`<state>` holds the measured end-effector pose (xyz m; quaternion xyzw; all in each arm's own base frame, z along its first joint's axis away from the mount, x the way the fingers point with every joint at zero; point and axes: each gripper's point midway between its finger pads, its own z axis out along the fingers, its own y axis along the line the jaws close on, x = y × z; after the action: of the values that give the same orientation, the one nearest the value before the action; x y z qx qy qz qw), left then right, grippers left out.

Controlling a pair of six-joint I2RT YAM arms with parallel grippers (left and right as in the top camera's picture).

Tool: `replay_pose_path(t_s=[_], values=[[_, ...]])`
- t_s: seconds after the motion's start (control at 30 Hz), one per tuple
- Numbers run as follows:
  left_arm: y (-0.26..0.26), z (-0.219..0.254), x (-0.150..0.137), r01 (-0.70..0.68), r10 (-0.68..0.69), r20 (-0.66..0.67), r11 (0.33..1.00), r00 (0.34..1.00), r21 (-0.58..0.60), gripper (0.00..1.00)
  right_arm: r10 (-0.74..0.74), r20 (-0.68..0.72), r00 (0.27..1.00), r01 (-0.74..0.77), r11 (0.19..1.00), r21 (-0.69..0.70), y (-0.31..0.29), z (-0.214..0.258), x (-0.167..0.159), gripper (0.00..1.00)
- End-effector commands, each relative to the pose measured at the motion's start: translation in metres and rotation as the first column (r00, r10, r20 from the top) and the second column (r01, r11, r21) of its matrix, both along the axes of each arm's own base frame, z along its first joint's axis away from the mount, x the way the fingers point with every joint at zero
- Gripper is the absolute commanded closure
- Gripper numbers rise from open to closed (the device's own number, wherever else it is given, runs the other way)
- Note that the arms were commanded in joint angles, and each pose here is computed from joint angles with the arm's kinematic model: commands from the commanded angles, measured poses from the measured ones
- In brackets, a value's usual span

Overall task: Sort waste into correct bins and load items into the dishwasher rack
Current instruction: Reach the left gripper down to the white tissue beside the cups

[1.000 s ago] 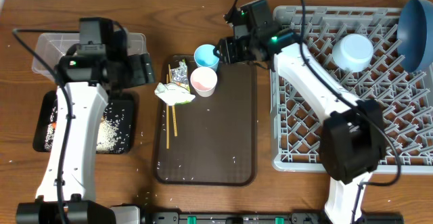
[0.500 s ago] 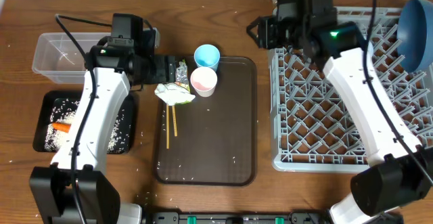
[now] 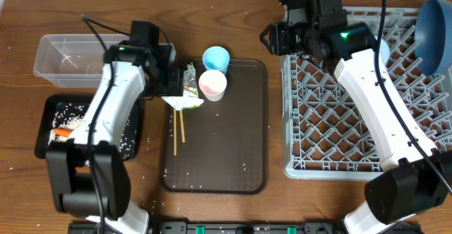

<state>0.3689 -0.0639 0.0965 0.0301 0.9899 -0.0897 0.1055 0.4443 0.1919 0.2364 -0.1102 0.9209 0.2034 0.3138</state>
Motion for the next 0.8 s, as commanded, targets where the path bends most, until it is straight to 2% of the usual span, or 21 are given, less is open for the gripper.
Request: replay_pose_path(t_s=[0.0, 0.2, 0.37, 0.77], values=[[-0.009, -0.012, -0.004, 0.068, -0.068, -0.027, 0.998, 0.997, -0.003, 0.34, -0.006, 0.003, 1.000, 0.006, 1.000, -0.026, -0.003, -0.003, 0.001, 0.50], [-0.011, -0.023, -0.001, 0.074, -0.074, -0.038, 0.997, 0.997, 0.008, 0.47, -0.012, -0.002, 1.000, 0.012, 0.999, -0.042, -0.006, -0.005, 0.001, 0.49], [-0.005, -0.039, 0.000, 0.069, -0.066, -0.064, 0.997, 0.996, 0.042, 0.48, -0.019, -0.010, 1.000, 0.018, 0.998, -0.054, -0.008, -0.007, -0.001, 0.49], [-0.006, -0.065, -0.001, 0.071, -0.065, -0.120, 0.997, 0.991, 0.044, 0.49, -0.027, -0.017, 1.000, 0.025, 0.998, -0.061, -0.013, -0.009, -0.001, 0.48]])
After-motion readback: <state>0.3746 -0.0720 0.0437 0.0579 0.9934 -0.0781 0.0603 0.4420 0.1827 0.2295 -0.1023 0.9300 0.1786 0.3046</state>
